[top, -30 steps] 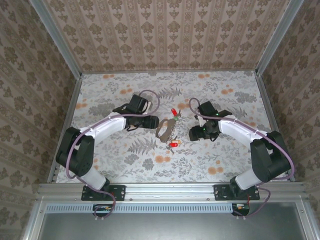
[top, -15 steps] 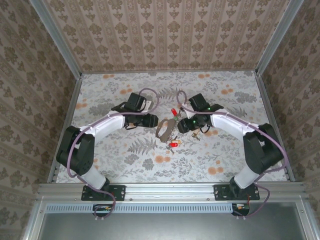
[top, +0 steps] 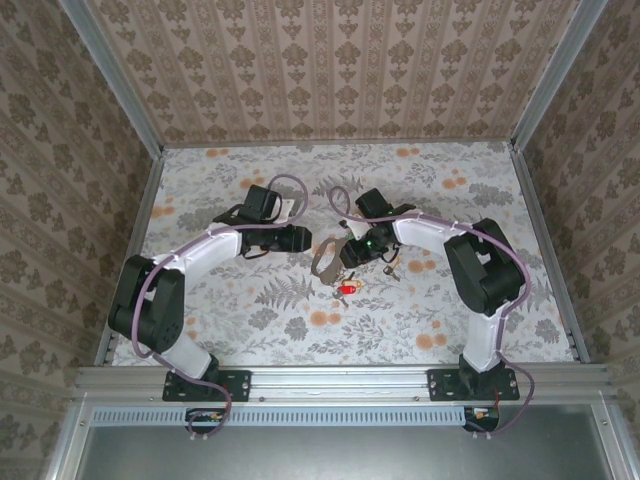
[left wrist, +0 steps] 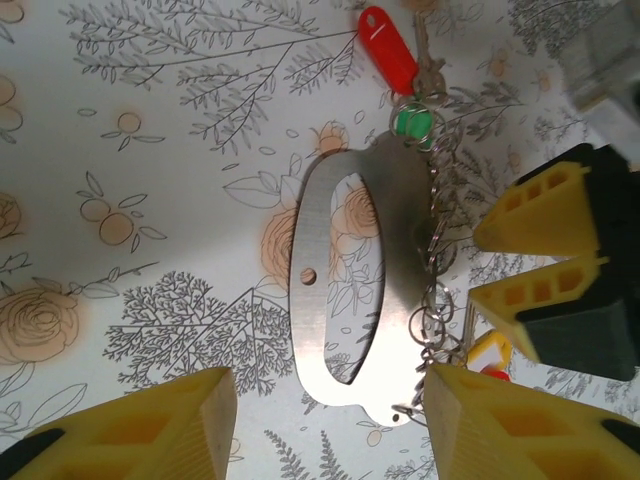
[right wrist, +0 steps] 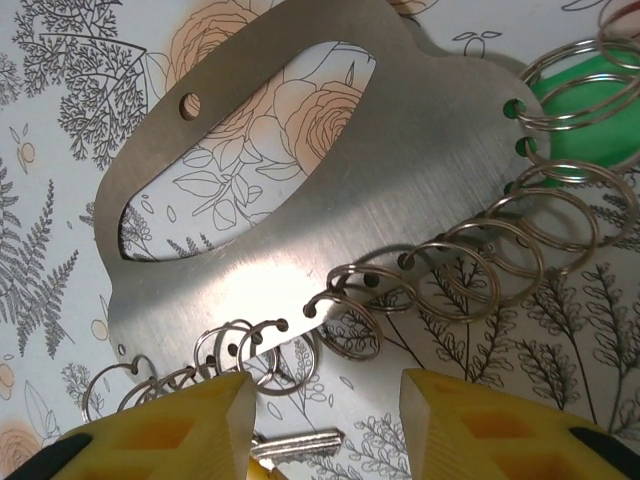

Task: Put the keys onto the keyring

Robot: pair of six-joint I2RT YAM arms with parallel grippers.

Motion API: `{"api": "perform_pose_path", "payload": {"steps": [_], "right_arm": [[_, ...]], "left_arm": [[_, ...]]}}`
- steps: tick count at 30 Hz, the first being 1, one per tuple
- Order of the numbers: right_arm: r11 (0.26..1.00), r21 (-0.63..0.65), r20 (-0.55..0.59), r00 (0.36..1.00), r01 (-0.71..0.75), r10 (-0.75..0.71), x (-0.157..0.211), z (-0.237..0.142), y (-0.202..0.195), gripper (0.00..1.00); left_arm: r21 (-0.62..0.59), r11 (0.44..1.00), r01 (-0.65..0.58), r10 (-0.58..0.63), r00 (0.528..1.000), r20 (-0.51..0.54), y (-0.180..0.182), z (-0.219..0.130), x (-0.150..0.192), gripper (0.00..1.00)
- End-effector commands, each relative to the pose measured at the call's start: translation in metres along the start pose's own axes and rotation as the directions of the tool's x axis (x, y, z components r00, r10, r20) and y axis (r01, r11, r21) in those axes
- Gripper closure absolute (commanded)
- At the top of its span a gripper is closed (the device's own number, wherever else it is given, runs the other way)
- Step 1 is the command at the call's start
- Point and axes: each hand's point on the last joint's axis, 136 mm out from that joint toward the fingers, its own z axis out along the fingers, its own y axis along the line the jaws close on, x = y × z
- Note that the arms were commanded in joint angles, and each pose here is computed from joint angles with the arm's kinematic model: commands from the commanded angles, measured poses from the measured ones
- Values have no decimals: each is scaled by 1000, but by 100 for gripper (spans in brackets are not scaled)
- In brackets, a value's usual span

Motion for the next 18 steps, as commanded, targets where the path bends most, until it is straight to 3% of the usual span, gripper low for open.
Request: {"api": "perform_pose_path", "payload": {"steps": [1, 18], "right_arm": [[999, -31, 2, 1000, 4, -3, -7, 8, 6, 57], [998, -65, -5, 1000, -6, 6, -8, 20, 7, 59]], "left_arm": [[45, 999, -5, 4, 1000, 22, -9, -4, -4, 46], [86, 992, 97, -89, 992, -88, -6, 35, 23, 58]]}}
